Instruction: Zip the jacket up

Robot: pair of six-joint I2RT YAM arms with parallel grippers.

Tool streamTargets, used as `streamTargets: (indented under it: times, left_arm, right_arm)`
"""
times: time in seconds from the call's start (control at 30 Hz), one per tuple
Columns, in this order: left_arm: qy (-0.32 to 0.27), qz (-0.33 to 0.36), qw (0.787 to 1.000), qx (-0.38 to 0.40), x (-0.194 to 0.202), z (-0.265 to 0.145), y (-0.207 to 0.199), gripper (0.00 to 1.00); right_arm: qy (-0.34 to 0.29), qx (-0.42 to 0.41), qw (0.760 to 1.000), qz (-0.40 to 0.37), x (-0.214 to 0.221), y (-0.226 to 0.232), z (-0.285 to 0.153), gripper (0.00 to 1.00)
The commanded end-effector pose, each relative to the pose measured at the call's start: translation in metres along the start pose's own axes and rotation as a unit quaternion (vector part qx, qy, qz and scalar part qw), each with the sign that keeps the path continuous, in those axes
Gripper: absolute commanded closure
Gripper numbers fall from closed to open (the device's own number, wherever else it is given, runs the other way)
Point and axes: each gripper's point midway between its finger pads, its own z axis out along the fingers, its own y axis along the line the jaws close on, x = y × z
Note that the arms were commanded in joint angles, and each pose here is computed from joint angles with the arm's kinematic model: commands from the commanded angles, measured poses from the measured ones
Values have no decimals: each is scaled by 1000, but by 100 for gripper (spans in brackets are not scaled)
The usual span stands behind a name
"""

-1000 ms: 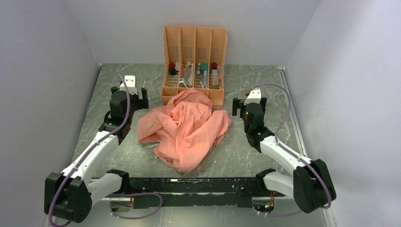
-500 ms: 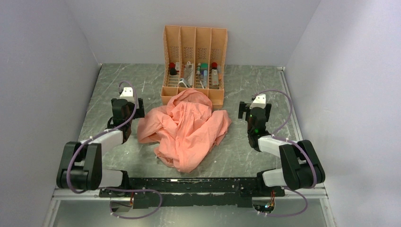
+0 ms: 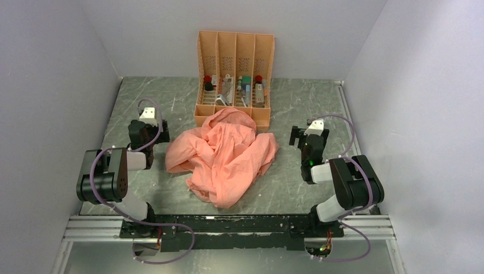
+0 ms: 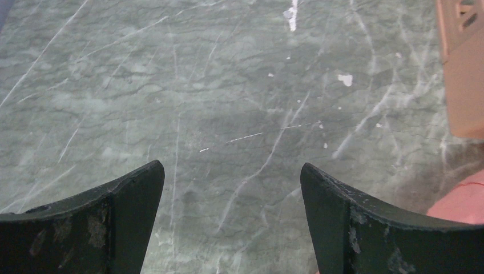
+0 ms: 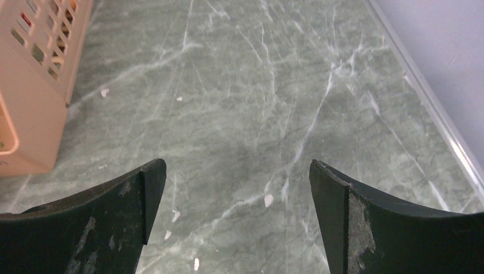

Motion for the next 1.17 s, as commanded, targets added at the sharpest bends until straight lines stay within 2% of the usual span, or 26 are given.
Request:
streamTargets:
  times: [0.0, 0.23, 0.37, 0.4, 0.43, 0.73, 1.13]
  left_arm:
    - [-48, 14, 998, 49, -27, 2, -12, 7]
    - [-58, 16, 997, 56, -27, -3, -14, 7]
    - [-108, 22, 992, 57, -26, -27, -15, 7]
    - [-144, 36, 987, 67, -25, -41, -20, 7]
    - [-154, 39, 985, 61, -29, -44, -20, 7]
    - [-137, -3, 991, 10, -29, -31, 0, 7]
    - [-130, -18, 991, -22, -27, -28, 11, 7]
  right_arm:
    - [-47, -13, 999, 17, -11, -1, -2, 1]
    - [-47, -11, 999, 18, -10, -3, -3, 1]
    - [-50, -12, 999, 18, -11, -3, -4, 1]
    - [-52, -12, 998, 17, -11, -3, -4, 1]
    - [-50, -12, 999, 18, -11, -3, -3, 1]
    - [-49, -13, 999, 17, -11, -3, -3, 1]
    - [-39, -25, 999, 9, -8, 3, 1, 1]
